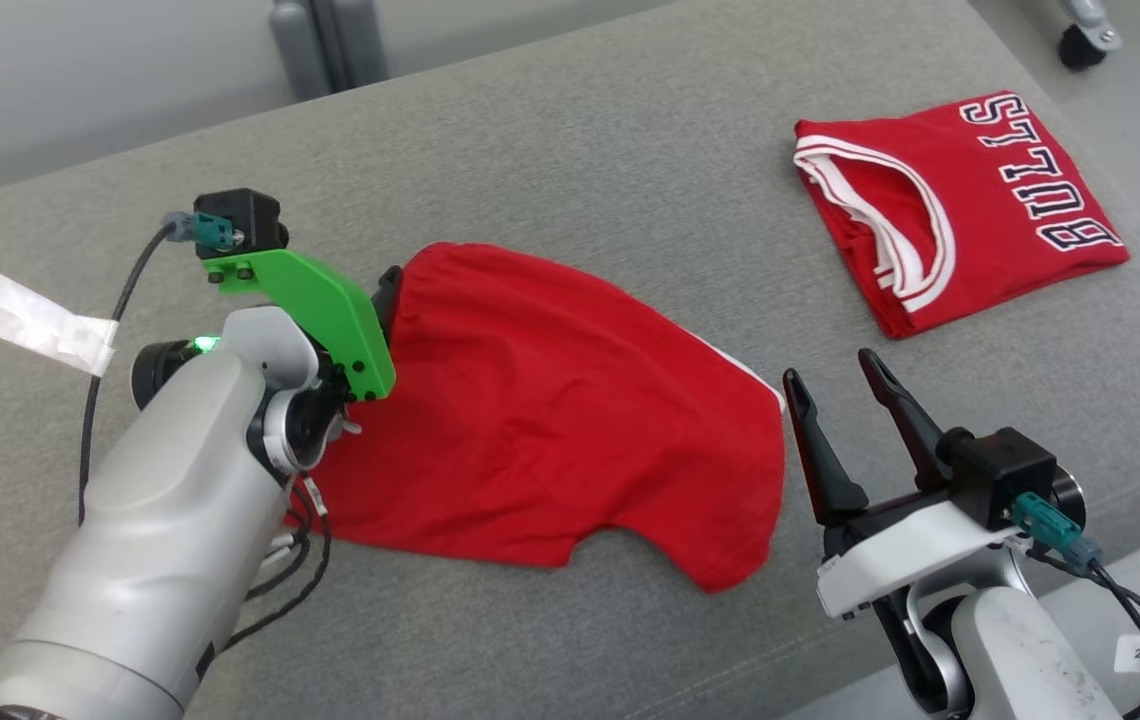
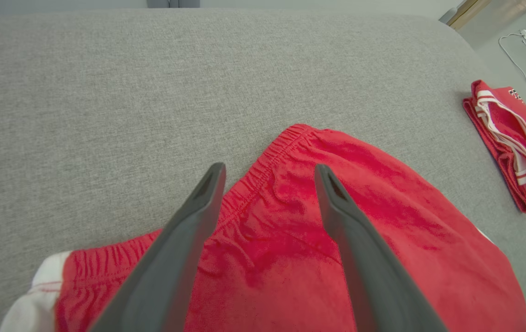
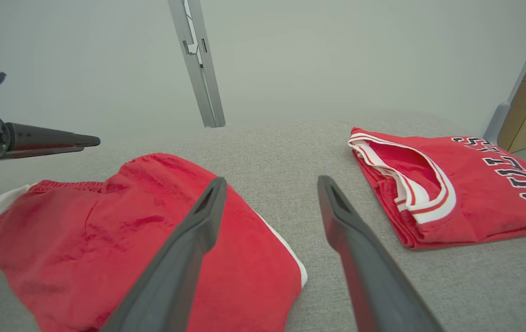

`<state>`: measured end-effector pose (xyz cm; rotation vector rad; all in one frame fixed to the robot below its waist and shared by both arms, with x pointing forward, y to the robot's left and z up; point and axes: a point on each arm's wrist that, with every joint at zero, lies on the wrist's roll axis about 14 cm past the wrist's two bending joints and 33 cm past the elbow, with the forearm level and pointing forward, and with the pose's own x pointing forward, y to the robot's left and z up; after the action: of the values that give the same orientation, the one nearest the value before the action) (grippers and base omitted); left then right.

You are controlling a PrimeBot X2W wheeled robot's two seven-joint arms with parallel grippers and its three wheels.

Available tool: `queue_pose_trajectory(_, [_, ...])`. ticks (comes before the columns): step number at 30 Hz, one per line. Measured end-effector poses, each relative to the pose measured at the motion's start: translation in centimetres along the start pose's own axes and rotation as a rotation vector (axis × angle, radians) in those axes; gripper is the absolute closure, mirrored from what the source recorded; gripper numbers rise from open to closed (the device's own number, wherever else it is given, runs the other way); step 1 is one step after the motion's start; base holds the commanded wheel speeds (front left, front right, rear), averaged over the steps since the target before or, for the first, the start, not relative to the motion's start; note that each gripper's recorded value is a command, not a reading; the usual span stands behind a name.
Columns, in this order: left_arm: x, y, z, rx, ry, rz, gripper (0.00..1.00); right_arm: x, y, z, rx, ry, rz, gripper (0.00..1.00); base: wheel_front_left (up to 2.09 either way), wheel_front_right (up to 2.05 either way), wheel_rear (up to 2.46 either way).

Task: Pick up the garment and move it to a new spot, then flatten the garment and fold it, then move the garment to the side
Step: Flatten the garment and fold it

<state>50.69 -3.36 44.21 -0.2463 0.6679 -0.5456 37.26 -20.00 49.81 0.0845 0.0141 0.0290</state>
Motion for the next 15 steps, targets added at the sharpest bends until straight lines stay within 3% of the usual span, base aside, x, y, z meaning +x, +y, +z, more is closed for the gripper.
queue_pose_trajectory(6, [2.8, -1.0, 1.2, 0.082, 0.045, 0.009, 0.00, -2.1, -3.1, -0.2, 0.002, 0.002, -0.113, 0.00, 0.00, 0.00, 0.00])
queue_pose_trajectory(11, [5.2, -2.9, -0.4, 0.108, 0.147, -0.031, 0.00, -4.1, -5.5, -0.7, -0.005, 0.019, -0.210, 0.00, 0.00, 0.00, 0.00])
queue_pose_trajectory(15, [6.4, -2.1, -2.4, 0.155, 0.228, -0.002, 0.00, -4.9, -6.5, -0.9, -0.012, 0.029, -0.251, 0.00, 0.00, 0.00, 0.00])
